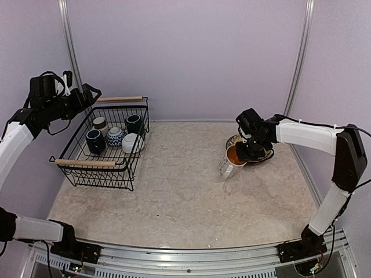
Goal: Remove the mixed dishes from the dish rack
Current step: Place the cup at the center of the board.
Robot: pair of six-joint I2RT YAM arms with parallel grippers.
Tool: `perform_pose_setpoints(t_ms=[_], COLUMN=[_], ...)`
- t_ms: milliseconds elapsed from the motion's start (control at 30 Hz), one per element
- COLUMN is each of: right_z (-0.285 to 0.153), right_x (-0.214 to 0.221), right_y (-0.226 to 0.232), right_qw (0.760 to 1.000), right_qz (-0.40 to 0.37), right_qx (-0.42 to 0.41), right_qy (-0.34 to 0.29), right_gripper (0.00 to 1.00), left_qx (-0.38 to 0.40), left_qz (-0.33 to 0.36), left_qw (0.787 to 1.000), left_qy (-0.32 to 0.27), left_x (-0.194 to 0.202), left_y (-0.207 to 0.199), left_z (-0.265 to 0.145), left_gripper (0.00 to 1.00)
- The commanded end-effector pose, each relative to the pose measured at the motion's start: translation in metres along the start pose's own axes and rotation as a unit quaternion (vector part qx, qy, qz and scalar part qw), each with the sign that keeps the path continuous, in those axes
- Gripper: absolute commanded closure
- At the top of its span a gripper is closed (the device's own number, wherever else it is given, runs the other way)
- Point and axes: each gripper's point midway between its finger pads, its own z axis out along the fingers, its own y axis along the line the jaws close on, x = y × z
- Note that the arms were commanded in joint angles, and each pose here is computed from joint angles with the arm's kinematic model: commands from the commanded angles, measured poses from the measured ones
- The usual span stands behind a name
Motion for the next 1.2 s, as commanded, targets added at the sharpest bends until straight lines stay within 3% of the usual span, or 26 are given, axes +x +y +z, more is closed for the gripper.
perform_pose_setpoints(t_ms=[0, 300, 767, 1067, 1167], right_z=[-0.021, -0.031, -0.019, -0.005, -0.002], right_x=[0.02, 0.045, 0.06, 0.064, 0.064], right_y=[-0.034, -0.092, -0.149, -0.154, -0.154], right_qw=[0.999, 0.991, 0.976, 0.974, 0.974], right_qz=[0.042, 0.122, 0.173, 0.178, 0.179], right_qx=[0.011, 0.039, 0.12, 0.124, 0.126], right_qy=[0.006, 0.025, 0.061, 0.062, 0.065], right_gripper=[1.0, 1.0, 1.0, 1.0, 0.92], left_qx=[-0.013, 0.006, 0.022, 0.015, 0.015], left_qz=[-0.009, -0.103, -0.108, -0.113, -0.113], left_qw=[1.0, 0.995, 0.993, 0.993, 0.993], left_qy=[-0.013, 0.002, 0.029, 0.034, 0.04], left_x=[-0.007, -0.011, -0.005, -0.002, 0.0], left_y=[0.012, 0.033, 0.037, 0.043, 0.043], left_z=[0.002, -0.001, 0.004, 0.006, 0.008], left_gripper=[0.01, 0.02, 0.05, 0.06, 0.06])
